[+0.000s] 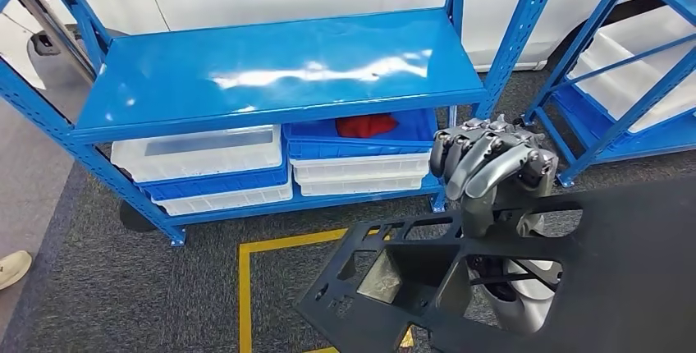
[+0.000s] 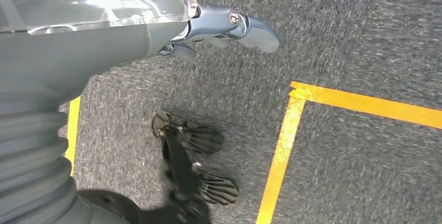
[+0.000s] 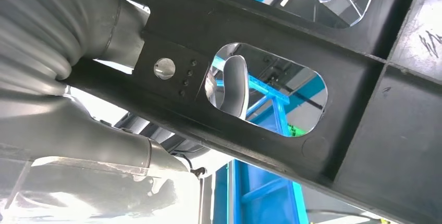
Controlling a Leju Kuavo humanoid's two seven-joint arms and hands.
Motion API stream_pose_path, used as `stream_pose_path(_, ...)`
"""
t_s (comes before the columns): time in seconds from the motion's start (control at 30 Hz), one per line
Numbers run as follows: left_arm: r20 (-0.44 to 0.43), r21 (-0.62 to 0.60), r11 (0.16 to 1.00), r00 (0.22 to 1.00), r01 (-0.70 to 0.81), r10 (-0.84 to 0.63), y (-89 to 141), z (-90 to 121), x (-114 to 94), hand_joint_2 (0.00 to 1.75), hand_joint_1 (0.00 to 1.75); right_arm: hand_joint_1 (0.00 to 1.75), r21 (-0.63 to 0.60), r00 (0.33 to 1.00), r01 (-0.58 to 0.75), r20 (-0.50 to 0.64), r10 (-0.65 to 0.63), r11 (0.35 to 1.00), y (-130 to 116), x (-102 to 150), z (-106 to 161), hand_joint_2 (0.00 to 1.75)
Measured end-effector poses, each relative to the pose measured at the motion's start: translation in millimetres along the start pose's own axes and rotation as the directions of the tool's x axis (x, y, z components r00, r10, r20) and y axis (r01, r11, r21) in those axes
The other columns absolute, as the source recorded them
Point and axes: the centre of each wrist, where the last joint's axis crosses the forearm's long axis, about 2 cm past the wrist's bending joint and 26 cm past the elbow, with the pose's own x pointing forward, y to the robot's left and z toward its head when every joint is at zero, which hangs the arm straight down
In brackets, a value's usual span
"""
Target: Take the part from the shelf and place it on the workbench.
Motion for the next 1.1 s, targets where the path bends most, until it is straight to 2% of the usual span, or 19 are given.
stream_pose_path(0.7,-0.024,-0.007,1.0,1.0,-0.004,0.004,-2.3,1.5,-3.0,1.75,0.0,1.75,0.025,0.999,-0.028,-0.038,0.029,0.999,-1.3,3.0,12.8,1.75)
stream_pose_path(0.9,-0.021,-0.019,1.0,1.0,-0.006,0.006,1.1,0.7,-2.0,1.75,0.0,1.75,0.015,0.998,-0.043,-0.049,0.044,0.999,-1.8,7.7,18.5,1.75)
stream_pose_path(1.1,-0.033,0.019,0.999,0.999,-0.027,0.027,10.7,-0.5,-1.3,1.75,0.0,1.75,0.02,0.998,-0.045,-0.04,0.046,0.999,-6.6,15.1,20.0,1.75)
